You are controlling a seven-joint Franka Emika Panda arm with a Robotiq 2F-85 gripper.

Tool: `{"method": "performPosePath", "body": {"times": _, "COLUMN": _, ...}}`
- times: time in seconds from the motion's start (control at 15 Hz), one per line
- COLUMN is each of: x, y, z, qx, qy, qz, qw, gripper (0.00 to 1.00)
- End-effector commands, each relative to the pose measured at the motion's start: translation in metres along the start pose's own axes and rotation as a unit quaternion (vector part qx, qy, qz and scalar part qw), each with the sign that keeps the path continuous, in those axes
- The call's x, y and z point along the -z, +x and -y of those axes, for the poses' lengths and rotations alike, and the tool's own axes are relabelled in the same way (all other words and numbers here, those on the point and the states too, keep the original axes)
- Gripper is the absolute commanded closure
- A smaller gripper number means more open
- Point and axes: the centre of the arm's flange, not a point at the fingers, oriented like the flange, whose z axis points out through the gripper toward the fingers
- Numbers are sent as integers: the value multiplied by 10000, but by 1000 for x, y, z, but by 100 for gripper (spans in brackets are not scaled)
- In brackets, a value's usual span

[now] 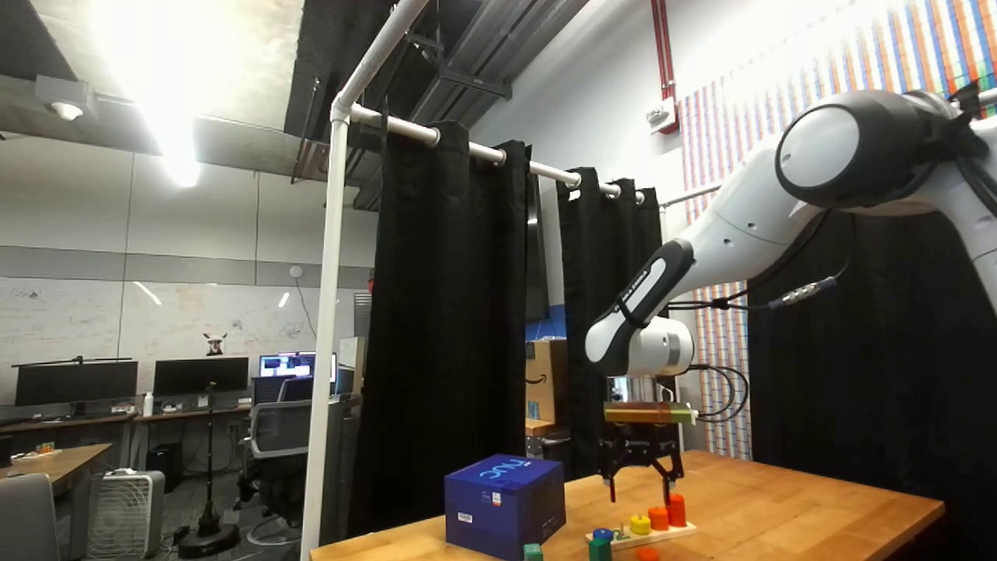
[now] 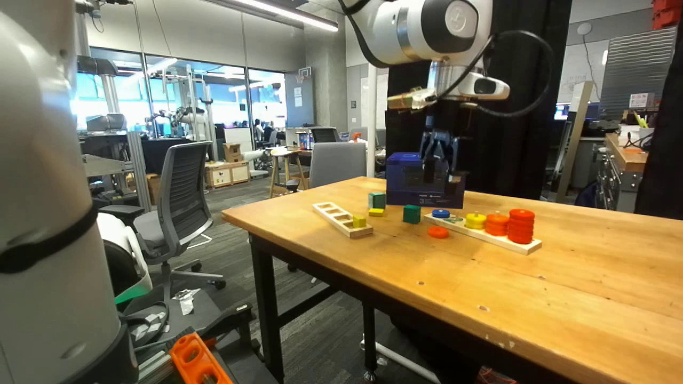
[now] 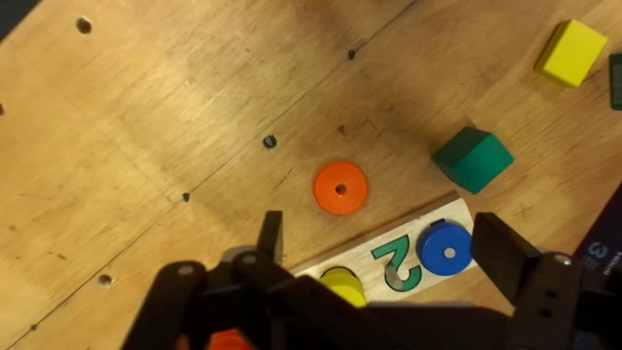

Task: Pick up the orange object and put it on the table

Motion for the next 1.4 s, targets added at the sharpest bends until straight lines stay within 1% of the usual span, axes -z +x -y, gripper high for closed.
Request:
{"method": "performPosePath", "body": {"times": 0.0, "x": 76, "y": -55, "z": -9, "qx": 149, "qy": -128, "qz": -297, "qw": 9994, "gripper": 0}}
{"method": "performPosePath", "body": {"times": 0.13, "x": 110, "y": -80, "z": -19, "qx": 333, "qy": -176, "qz": -386, "qw": 9985, "gripper": 0}}
{"method": "performPosePath", "body": {"times": 0.33, "x": 150, "y": -110, "z": -40, "qx": 879, "qy": -269, "qz": -296, "qw": 9953, "gripper": 0}}
{"method": "performPosePath", "body": {"times": 0.53, "x": 173, "y": -131, "z": -66, "qx": 1628, "qy": -348, "qz": -140, "qw": 9859, "gripper": 0}}
{"method": "performPosePath", "body": {"times": 0.73, "x": 182, "y": -141, "z": -92, "qx": 2415, "qy": -405, "qz": 28, "qw": 9695, "gripper": 0}}
{"method": "performPosePath", "body": {"times": 0.93, "x": 184, "y": -145, "z": -114, "qx": 3161, "qy": -451, "qz": 127, "qw": 9476, "gripper": 0}}
{"method": "performPosePath", "body": {"times": 1.07, "x": 181, "y": -150, "z": -124, "qx": 3355, "qy": -531, "qz": 157, "qw": 9404, "gripper": 0}}
{"method": "performPosePath", "body": {"times": 1.13, "x": 180, "y": -154, "z": -128, "qx": 3409, "qy": -558, "qz": 146, "qw": 9383, "gripper": 0}}
{"method": "performPosePath", "body": {"times": 1.2, "x": 178, "y": -159, "z": -132, "qx": 3436, "qy": -560, "qz": 141, "qw": 9373, "gripper": 0}}
{"method": "performPosePath", "body": {"times": 1.33, "x": 173, "y": -170, "z": -138, "qx": 3407, "qy": -547, "qz": 139, "qw": 9385, "gripper": 0}}
